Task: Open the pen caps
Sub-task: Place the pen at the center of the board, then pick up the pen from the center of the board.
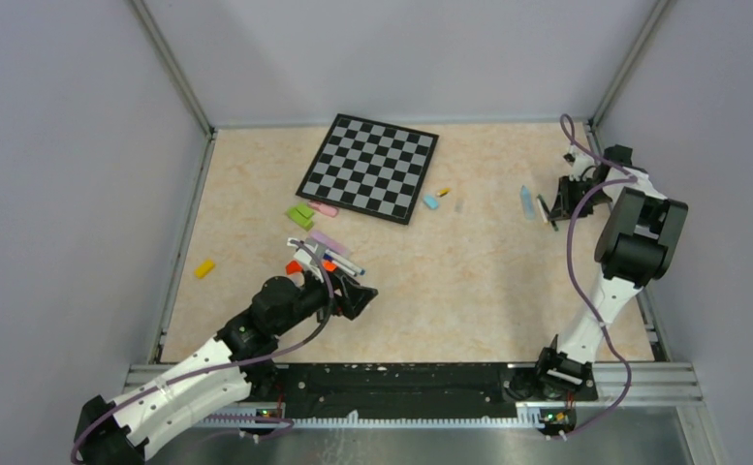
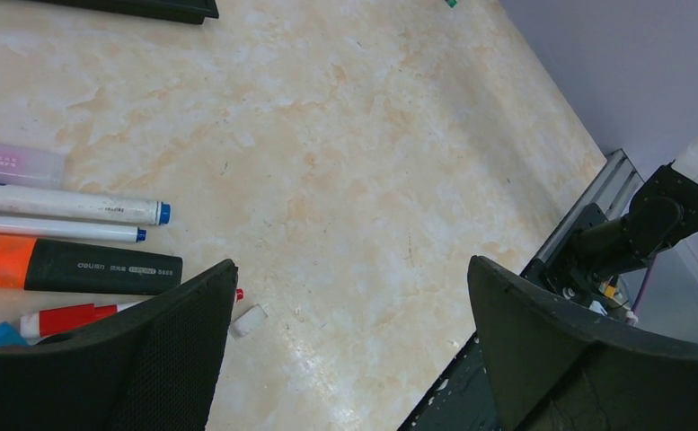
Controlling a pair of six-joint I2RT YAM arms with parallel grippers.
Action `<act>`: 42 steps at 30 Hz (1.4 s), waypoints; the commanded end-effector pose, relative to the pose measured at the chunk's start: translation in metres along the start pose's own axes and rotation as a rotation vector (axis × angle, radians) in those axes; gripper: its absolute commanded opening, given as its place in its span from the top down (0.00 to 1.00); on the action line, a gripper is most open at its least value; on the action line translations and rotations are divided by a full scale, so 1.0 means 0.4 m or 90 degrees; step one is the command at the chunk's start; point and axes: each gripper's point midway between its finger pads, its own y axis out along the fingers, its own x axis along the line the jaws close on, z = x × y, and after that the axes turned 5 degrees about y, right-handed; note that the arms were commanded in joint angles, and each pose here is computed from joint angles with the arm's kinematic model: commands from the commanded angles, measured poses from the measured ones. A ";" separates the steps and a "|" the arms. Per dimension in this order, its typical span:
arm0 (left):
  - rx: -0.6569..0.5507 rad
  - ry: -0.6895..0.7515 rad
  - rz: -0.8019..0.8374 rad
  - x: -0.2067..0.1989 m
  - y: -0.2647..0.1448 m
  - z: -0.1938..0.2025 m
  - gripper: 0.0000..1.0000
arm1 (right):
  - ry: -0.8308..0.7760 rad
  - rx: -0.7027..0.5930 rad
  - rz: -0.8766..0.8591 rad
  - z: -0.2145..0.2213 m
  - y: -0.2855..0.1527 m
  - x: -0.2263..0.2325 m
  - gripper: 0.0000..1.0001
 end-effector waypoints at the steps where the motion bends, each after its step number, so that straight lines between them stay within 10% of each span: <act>1: -0.021 -0.010 0.024 -0.023 0.000 -0.026 0.01 | -0.008 -0.033 0.005 -0.040 -0.031 0.009 0.79; 21: 0.025 -0.074 -0.032 -0.023 0.024 -0.050 0.01 | -0.108 -0.224 -0.169 0.014 -0.289 0.310 0.77; 37: 0.162 -0.127 -0.458 0.201 0.060 0.008 0.02 | -0.219 -0.351 -0.326 0.124 -0.363 0.486 0.71; 42: 0.230 -0.166 -0.559 0.217 0.081 0.028 0.19 | -0.225 -0.350 -0.323 0.124 -0.365 0.491 0.70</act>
